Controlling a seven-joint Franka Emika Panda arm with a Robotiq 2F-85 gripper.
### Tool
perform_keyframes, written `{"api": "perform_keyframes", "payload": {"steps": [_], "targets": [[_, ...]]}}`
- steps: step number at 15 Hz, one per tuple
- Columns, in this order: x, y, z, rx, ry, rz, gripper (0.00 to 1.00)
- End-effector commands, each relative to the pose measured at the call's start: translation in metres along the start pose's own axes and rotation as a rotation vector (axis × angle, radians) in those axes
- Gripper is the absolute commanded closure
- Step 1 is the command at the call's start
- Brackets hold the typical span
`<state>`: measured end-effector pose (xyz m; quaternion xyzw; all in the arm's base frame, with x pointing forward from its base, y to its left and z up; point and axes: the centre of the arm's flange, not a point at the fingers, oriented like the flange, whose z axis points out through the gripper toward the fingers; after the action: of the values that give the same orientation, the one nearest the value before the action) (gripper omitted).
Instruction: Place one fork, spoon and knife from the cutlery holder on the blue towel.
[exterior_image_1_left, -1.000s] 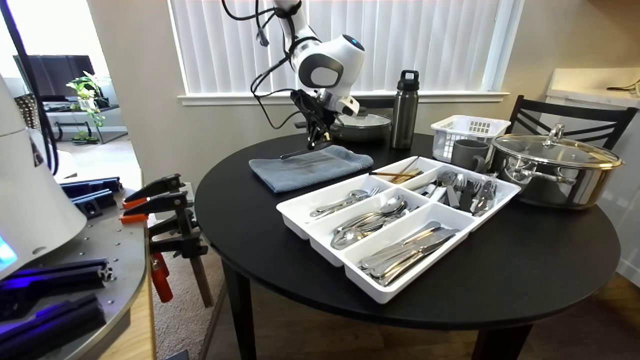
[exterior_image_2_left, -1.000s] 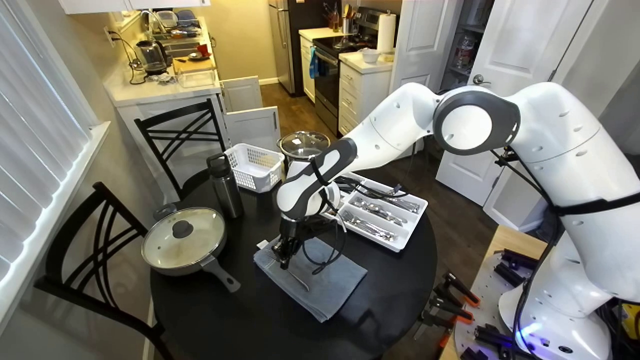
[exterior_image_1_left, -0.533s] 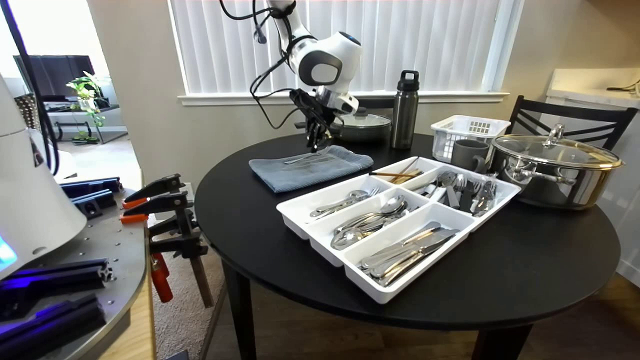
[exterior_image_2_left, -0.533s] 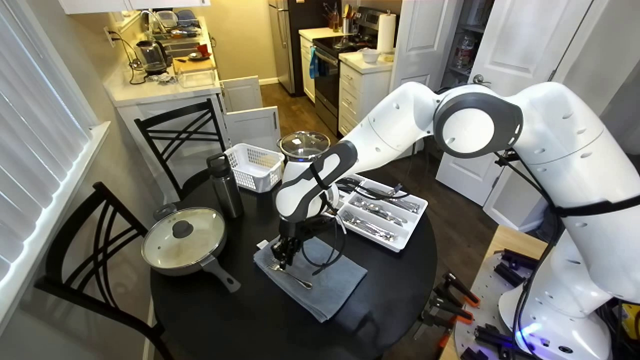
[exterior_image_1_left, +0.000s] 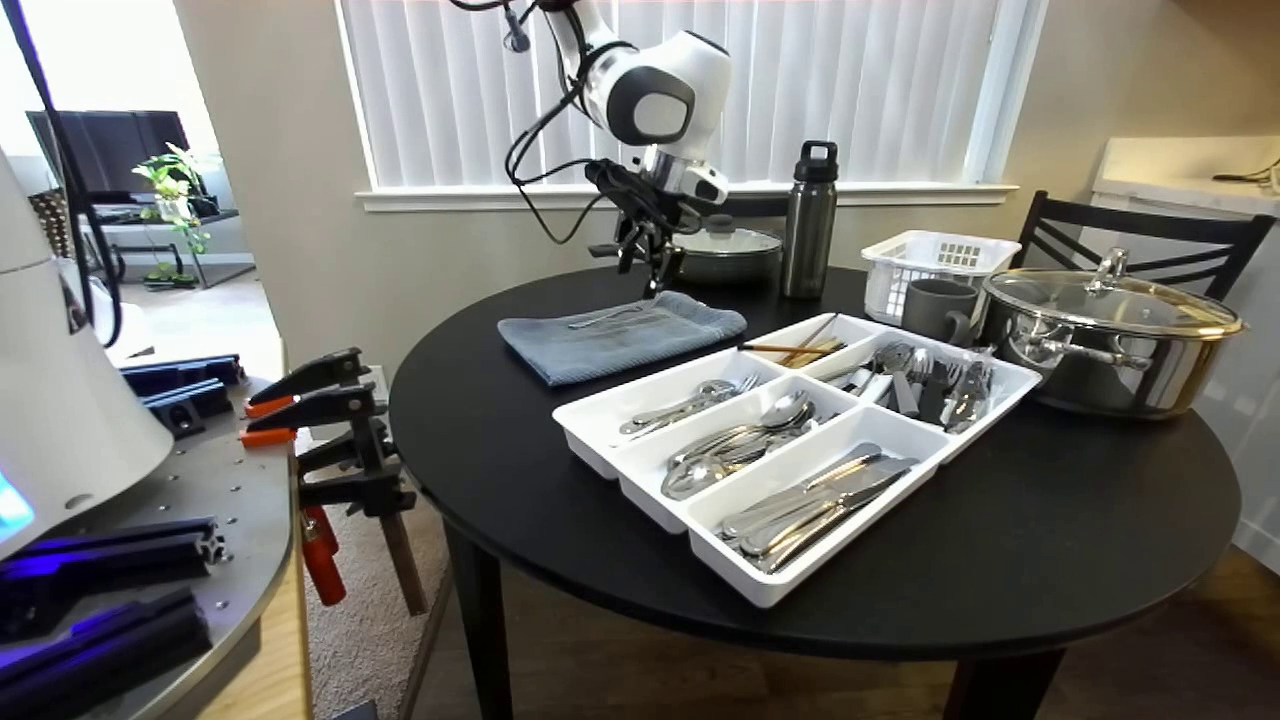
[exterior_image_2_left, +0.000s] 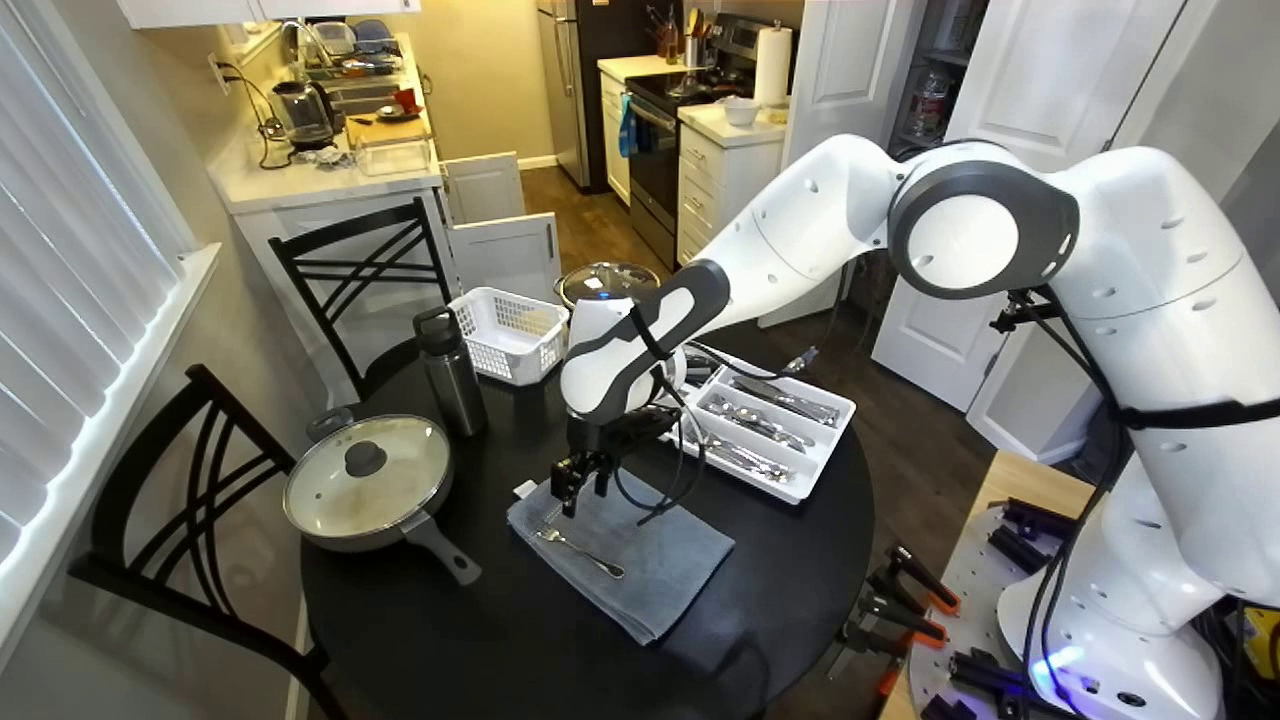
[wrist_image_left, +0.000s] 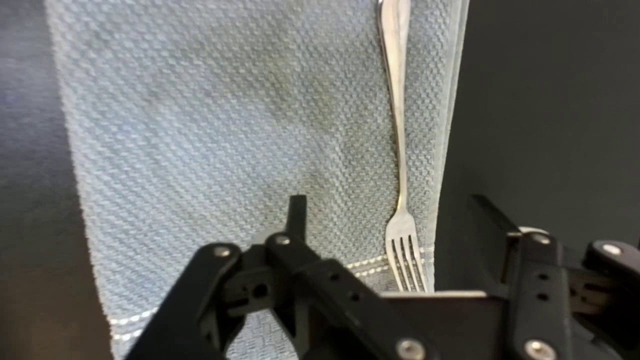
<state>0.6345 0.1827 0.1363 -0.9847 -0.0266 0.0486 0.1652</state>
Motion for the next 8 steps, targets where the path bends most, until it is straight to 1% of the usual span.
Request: {"api": "perform_keyframes", "payload": {"steps": [1,5,8], "targets": [[-0.031,0.011,-0.042,-0.123,-0.031,-0.003,0.0],[-0.049,0.047,-0.074,-0.3,-0.048,-0.032,0.0],[-0.062,0.078,-0.089,-0.394,-0.054,-0.054,0.0]]}}
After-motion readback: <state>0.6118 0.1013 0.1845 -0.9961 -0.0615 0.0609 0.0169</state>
